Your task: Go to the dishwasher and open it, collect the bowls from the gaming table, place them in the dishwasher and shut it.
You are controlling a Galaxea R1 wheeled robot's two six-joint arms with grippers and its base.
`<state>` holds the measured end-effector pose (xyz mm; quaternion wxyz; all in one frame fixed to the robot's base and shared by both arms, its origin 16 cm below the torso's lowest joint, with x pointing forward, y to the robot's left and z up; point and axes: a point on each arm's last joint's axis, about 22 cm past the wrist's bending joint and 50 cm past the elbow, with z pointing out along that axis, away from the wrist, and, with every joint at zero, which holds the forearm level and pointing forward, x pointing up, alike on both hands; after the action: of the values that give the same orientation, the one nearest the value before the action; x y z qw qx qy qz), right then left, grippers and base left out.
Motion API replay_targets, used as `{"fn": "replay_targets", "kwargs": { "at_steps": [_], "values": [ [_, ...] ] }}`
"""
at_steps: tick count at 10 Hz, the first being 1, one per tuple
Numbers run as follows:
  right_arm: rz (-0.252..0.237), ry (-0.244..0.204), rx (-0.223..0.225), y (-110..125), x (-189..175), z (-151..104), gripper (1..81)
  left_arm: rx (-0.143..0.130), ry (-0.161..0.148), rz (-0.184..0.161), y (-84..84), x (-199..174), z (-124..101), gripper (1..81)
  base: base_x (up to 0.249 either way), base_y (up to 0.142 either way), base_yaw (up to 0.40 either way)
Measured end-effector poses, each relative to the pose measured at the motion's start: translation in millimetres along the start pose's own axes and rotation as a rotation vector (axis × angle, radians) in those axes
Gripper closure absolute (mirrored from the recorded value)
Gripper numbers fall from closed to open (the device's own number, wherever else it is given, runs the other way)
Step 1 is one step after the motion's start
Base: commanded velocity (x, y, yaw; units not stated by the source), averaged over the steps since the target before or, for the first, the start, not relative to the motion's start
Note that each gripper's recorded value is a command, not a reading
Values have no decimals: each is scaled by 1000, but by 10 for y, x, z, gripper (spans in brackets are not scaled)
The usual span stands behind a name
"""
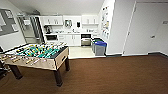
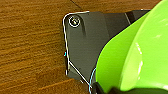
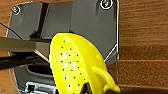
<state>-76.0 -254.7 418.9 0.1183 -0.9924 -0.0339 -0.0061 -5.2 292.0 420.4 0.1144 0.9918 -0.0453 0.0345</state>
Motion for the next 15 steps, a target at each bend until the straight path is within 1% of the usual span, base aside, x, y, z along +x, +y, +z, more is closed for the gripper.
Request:
{"fn": "replay_targets", "kwargs": {
  "at_steps": [2, 3, 5, 7, 15],
  "values": [
    [-8, -10, -1, -3, -68, -4, 811, -2, -6, -2, 26, -59, 2, 811, 141, 0, 0],
    [-9, -6, 0, -5, -42, -2, 811, -2, -9, -2, 25, -70, 2, 811, 142, 0, 0],
    [-10, 0, 0, 1, 0, 0, 811, -3, -1, -1, 25, -14, 5, 811, 143, 0, 0],
    [-9, -9, -1, 2, -60, -5, 811, -3, -3, -1, 27, -27, 6, 811, 144, 0, 0],
    [-9, -7, -2, 15, -46, -7, 811, -2, -3, -1, 23, -24, 5, 811, 145, 0, 0]
  ]
}}
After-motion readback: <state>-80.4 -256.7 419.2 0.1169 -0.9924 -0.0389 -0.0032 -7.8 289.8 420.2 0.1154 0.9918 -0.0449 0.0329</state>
